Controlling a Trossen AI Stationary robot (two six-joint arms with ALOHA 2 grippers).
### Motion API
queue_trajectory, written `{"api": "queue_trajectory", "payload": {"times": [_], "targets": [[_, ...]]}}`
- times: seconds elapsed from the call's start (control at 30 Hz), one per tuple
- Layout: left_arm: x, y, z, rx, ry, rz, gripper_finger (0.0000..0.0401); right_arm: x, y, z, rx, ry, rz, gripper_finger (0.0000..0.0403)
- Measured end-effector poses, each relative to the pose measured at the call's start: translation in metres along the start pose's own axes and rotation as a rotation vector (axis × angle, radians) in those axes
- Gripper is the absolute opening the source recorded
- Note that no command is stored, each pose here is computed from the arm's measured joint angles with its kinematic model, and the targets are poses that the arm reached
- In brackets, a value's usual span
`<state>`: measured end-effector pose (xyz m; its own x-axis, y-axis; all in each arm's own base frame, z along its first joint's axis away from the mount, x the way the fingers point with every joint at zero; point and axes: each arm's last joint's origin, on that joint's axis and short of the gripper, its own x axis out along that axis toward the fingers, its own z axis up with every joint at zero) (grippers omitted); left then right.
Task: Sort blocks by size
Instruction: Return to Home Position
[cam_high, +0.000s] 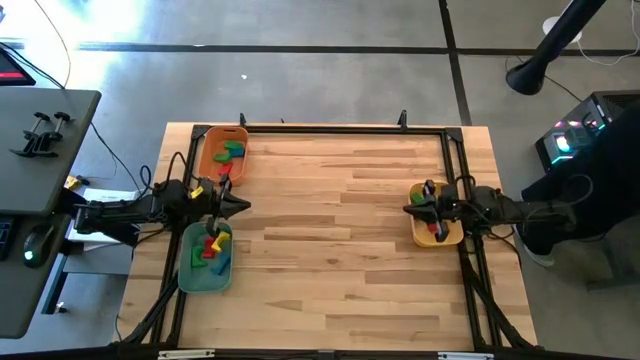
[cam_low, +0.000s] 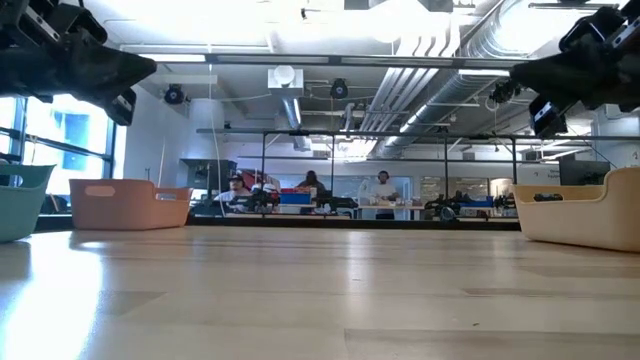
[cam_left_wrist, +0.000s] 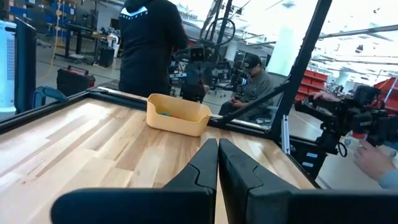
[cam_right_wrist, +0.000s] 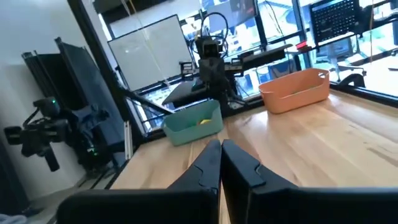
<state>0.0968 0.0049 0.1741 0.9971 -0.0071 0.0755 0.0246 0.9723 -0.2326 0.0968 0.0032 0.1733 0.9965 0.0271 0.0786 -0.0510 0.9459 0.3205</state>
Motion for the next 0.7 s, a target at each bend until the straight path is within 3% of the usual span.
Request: {"api": "queue_trajectory", "payload": {"times": [0.07,0.23,0.5,0.7], "targets": [[0.0,0.0001,-0.0003,0.0,0.004,0.001,0.0001,0.0,-0.0005,-0.0005,-0.02,0.007,0.0,0.0],[0.0005,0.0004,-0.0013,-0.001,0.015,0.004,0.0001,-0.0001,-0.0013,-0.0049,-0.265,0.052,-0.001,0.0],[0.0005,0.0006,-0.0023,-0.002,0.026,0.006,0.0001,-0.0001,-0.001,-0.005,-0.369,0.053,0.005,0.0],[0.0005,0.0007,-0.0025,-0.002,0.028,0.007,0.0001,0.0,-0.001,-0.0051,-0.377,0.055,0.005,0.0]]}}
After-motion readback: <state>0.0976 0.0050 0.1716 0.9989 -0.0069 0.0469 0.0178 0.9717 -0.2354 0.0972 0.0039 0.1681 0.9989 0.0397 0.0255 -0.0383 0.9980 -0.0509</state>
